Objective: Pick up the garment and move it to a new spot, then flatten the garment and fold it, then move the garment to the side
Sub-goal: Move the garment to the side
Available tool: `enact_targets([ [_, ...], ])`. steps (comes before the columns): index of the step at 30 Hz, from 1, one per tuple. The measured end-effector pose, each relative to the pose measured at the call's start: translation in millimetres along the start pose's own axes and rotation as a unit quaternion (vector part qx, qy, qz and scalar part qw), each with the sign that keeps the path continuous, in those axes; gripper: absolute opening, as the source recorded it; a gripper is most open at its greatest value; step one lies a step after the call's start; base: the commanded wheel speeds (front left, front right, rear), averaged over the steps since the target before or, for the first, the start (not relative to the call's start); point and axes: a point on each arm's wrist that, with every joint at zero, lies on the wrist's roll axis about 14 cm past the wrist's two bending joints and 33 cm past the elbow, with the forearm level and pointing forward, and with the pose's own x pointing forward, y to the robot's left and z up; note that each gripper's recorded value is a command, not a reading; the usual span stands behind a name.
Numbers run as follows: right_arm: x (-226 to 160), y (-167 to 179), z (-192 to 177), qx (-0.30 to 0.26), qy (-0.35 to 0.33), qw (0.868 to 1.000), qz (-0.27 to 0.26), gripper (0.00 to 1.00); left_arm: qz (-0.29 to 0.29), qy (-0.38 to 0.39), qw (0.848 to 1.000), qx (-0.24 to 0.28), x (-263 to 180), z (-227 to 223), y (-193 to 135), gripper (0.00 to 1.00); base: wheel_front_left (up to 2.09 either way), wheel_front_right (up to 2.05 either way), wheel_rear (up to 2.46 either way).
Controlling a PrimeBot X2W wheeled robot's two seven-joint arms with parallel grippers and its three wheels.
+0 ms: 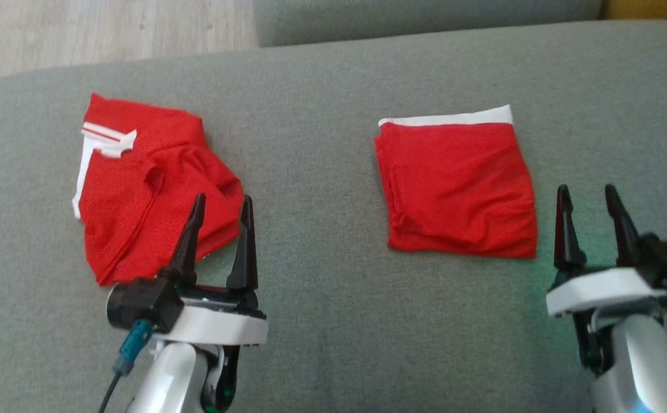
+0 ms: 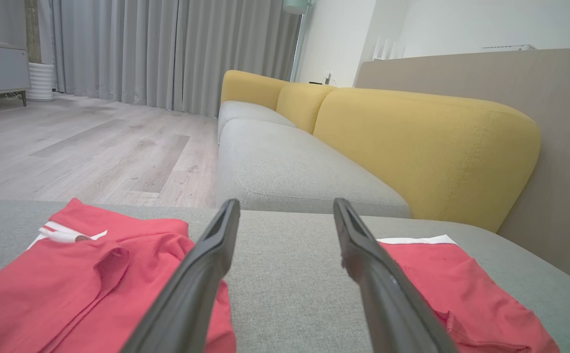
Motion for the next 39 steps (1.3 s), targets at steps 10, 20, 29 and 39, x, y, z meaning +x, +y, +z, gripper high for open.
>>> enact_targets([
  [10, 56, 11, -36, 0.004, 0.097, 0.995, 0.011, 1.0, 0.006, 0.012, 1.0, 0.004, 16, -12, 13, 1.0, 0.0, 0.0, 0.0],
  [20, 73, 27, -95, 0.035, 0.205, 0.978, 0.019, 1.0, 0.029, 0.023, 0.999, 0.01, 16, -19, 32, 1.0, 0.0, 0.0, 0.0],
  [29, 73, 32, -87, -0.032, 0.193, 0.98, 0.044, 0.0, 0.026, 0.011, 1.0, 0.013, 16, -9, 27, 1.0, 0.0, 0.0, 0.0],
  [39, 70, -1, -45, -0.189, 0.153, 0.967, 0.072, 0.0, 0.003, -0.013, 1.0, 0.013, 17, 8, 9, 1.0, 0.0, 0.0, 0.0],
])
